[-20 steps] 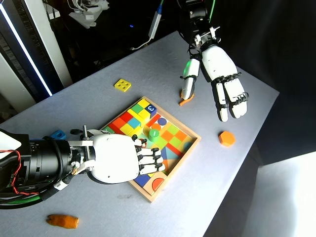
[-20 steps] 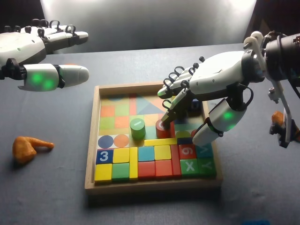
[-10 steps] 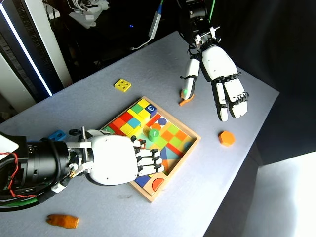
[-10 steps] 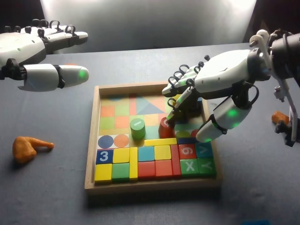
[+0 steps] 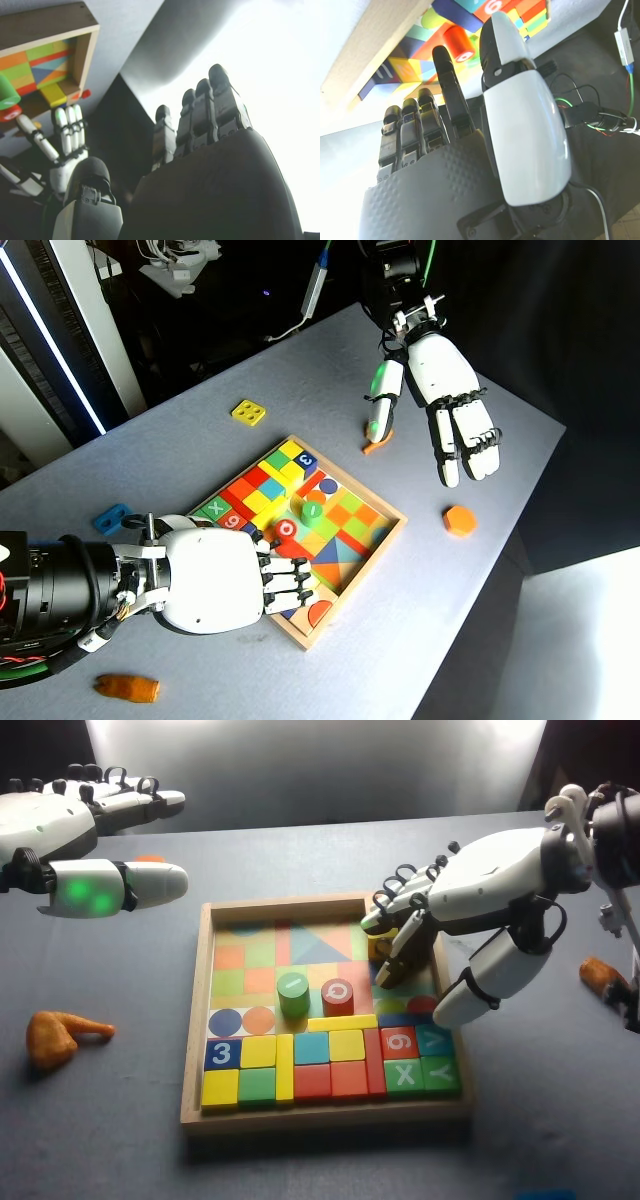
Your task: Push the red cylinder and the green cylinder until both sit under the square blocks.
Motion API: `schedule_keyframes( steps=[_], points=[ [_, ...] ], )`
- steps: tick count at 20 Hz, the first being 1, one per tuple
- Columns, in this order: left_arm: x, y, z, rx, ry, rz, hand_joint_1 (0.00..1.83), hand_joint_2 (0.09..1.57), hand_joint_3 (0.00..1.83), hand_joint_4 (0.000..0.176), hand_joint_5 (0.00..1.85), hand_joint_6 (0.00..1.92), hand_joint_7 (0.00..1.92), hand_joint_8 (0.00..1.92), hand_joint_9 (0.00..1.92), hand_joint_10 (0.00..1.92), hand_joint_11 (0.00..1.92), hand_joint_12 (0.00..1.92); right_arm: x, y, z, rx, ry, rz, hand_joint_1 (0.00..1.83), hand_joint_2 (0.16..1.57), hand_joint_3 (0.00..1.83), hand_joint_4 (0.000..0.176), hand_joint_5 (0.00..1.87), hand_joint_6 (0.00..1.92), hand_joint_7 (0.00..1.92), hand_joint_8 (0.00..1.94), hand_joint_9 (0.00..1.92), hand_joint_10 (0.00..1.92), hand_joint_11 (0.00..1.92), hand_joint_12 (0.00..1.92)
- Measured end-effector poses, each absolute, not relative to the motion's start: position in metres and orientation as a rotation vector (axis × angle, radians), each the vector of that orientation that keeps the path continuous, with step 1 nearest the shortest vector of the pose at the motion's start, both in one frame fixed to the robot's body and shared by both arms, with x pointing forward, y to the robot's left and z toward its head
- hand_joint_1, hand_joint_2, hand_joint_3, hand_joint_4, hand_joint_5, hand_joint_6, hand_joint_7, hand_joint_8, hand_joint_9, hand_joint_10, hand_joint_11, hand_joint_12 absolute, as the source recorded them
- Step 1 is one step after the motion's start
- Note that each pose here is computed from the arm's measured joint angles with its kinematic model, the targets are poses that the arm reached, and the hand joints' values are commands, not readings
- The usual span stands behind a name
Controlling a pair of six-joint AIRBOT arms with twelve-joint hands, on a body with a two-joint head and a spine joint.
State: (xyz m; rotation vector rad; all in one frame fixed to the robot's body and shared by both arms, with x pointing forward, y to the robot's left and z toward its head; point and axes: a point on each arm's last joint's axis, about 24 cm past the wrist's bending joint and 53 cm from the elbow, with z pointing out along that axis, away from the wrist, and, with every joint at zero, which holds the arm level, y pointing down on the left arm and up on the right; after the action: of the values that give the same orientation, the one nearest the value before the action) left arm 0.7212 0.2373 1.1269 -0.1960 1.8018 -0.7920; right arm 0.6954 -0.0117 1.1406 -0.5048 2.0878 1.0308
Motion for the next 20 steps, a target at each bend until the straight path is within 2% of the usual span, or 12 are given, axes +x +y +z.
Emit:
schedule_keyframes(
  steps=[2, 5, 7, 8, 12, 14, 15, 16, 20],
  points=[
    [0.721, 0.237, 1.127, -0.195, 1.8, -0.793, 0.0, 1.16, 0.0, 0.163, 0.11, 0.0, 0.04, 0.0, 0.03, 0.0, 0.0, 0.28, 0.694, -0.008, 1.142, -0.504, 2.085, 1.043, 0.41, 1.09, 0.0, 0.171, 0.52, 0.0, 0.01, 0.0, 0.0, 0.0, 0.02, 0.03],
    [0.721, 0.238, 1.127, -0.197, 1.802, -0.791, 0.0, 1.18, 0.0, 0.169, 0.11, 0.0, 0.04, 0.0, 0.02, 0.0, 0.0, 0.22, 0.694, -0.008, 1.143, -0.512, 2.082, 1.041, 0.42, 1.09, 0.0, 0.167, 0.53, 0.0, 0.03, 0.0, 0.0, 0.0, 0.02, 0.04],
    [0.721, 0.238, 1.127, -0.196, 1.802, -0.791, 0.0, 1.18, 0.0, 0.172, 0.1, 0.0, 0.03, 0.0, 0.02, 0.0, 0.0, 0.2, 0.694, -0.007, 1.145, -0.513, 2.08, 1.044, 0.42, 1.09, 0.0, 0.154, 0.54, 0.0, 0.04, 0.0, 0.0, 0.0, 0.0, 0.09],
    [0.721, 0.238, 1.127, -0.196, 1.802, -0.791, 0.0, 1.17, 0.0, 0.165, 0.11, 0.0, 0.04, 0.0, 0.02, 0.0, 0.0, 0.23, 0.693, -0.006, 1.145, -0.515, 2.08, 1.046, 0.43, 1.09, 0.0, 0.156, 0.54, 0.0, 0.03, 0.0, 0.0, 0.0, 0.0, 0.1],
    [0.721, 0.238, 1.125, -0.199, 1.809, -0.787, 0.0, 1.17, 0.0, 0.176, 0.11, 0.0, 0.04, 0.0, 0.02, 0.0, 0.0, 0.24, 0.688, -0.002, 1.148, -0.533, 2.076, 1.062, 0.38, 1.1, 0.0, 0.175, 0.51, 0.0, 0.01, 0.0, 0.0, 0.0, 0.0, 0.05],
    [0.721, 0.239, 1.125, -0.199, 1.807, -0.788, 0.0, 1.17, 0.0, 0.176, 0.1, 0.0, 0.03, 0.0, 0.02, 0.0, 0.0, 0.25, 0.688, -0.001, 1.152, -0.535, 2.068, 1.066, 0.38, 1.1, 0.0, 0.176, 0.52, 0.0, 0.02, 0.0, 0.0, 0.0, 0.0, 0.11],
    [0.721, 0.238, 1.125, -0.199, 1.808, -0.788, 0.0, 1.16, 0.0, 0.167, 0.1, 0.0, 0.04, 0.0, 0.02, 0.0, 0.0, 0.25, 0.688, -0.001, 1.154, -0.535, 2.065, 1.068, 0.4, 1.1, 0.0, 0.174, 0.52, 0.0, 0.02, 0.0, 0.0, 0.0, 0.0, 0.11],
    [0.721, 0.239, 1.125, -0.199, 1.808, -0.787, 0.0, 1.17, 0.0, 0.174, 0.1, 0.0, 0.03, 0.0, 0.02, 0.0, 0.0, 0.25, 0.688, 0.0, 1.155, -0.539, 2.061, 1.069, 0.42, 1.1, 0.0, 0.174, 0.52, 0.0, 0.01, 0.0, 0.0, 0.0, 0.0, 0.07],
    [0.721, 0.239, 1.125, -0.2, 1.808, -0.787, 0.0, 1.16, 0.0, 0.173, 0.1, 0.0, 0.04, 0.0, 0.03, 0.0, 0.0, 0.3, 0.681, 0.007, 1.158, -0.559, 2.051, 1.099, 0.42, 1.1, 0.0, 0.176, 0.51, 0.0, 0.0, 0.0, 0.0, 0.0, 0.01, 0.03]
  ],
)
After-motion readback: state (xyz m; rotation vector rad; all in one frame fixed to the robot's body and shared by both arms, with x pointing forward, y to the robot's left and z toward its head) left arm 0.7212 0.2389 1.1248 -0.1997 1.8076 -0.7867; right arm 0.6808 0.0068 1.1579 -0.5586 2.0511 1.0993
